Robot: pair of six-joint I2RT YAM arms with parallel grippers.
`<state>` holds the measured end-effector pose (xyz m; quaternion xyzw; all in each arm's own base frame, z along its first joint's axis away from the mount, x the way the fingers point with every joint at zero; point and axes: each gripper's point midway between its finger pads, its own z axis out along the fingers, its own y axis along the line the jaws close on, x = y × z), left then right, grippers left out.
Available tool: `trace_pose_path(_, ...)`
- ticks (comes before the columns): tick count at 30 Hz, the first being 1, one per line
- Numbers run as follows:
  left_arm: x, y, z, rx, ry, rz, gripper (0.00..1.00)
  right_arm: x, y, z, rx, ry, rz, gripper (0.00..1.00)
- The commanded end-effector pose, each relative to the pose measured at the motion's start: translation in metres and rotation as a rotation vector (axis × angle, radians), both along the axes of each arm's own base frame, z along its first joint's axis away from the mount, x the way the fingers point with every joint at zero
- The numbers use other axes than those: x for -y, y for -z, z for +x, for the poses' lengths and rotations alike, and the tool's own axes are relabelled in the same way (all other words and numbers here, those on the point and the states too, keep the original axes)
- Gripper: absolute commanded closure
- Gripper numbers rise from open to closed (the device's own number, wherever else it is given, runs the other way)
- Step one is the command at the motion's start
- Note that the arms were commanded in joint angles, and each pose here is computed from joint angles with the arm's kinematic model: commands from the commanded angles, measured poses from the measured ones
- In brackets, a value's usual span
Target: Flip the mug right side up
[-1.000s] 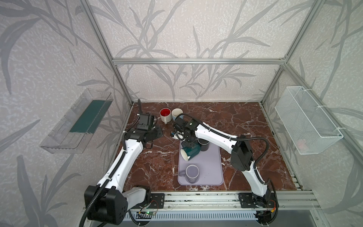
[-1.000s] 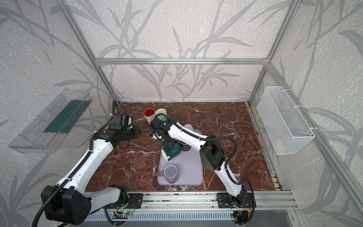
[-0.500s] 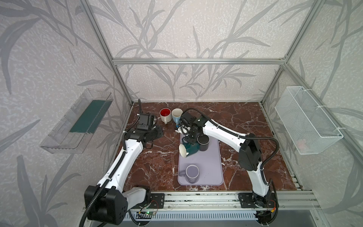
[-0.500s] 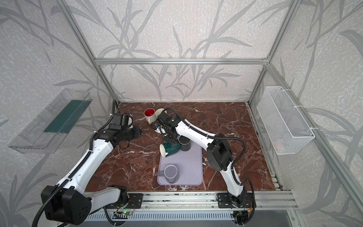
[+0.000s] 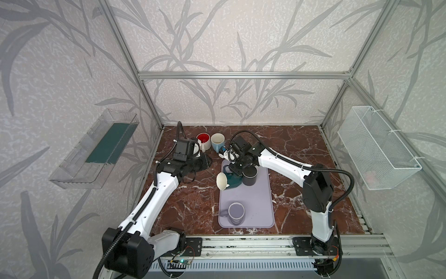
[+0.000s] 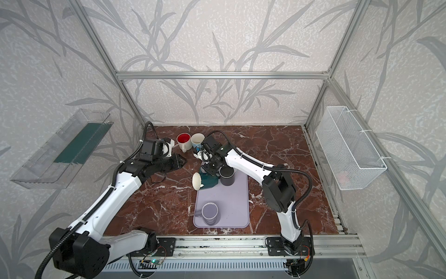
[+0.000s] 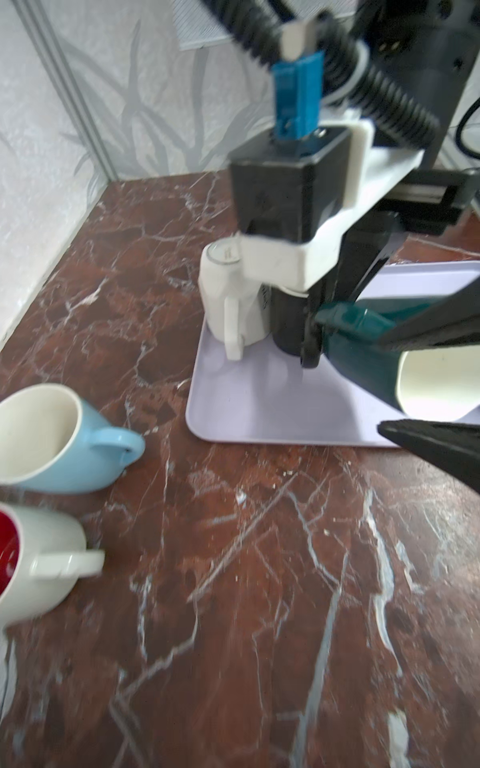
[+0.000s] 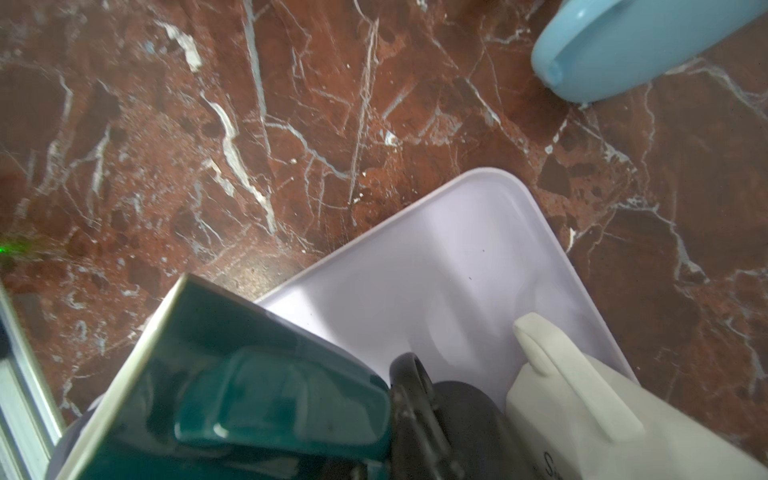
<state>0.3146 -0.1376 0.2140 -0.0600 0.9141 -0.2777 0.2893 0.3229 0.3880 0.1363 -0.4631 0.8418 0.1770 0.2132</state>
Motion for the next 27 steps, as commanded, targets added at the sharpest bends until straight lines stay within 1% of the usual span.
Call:
trace_pose_path(1,0.024,-0.006,0.000,0.005,0.085,-0.052,0.68,-0.018,-0.047,-0.004,-0.003,-0.017,0.197,1.00)
trace_pose_path(4,0.030,-0.005,-0.002,0.003,0.111,-0.043,0.68,-0.020,-0.050,-0.007,-0.032,-0.029,0.238,1.00)
trace_pose_path(10,0.033,0.000,-0.003,-0.003,0.123,-0.009,0.67,-0.019,-0.058,-0.009,-0.079,-0.030,0.328,1.00)
trace_pose_path(19,0.047,0.006,-0.005,-0.025,0.177,0.016,0.66,-0.018,-0.057,-0.013,-0.099,-0.049,0.351,1.00)
trace_pose_path(22,0.046,0.009,-0.004,-0.035,0.178,0.044,0.66,-0.019,-0.058,-0.014,-0.104,-0.056,0.360,1.00)
trace_pose_path(27,0.050,0.009,-0.004,-0.039,0.193,0.059,0.67,-0.020,-0.060,-0.015,-0.108,-0.065,0.373,1.00)
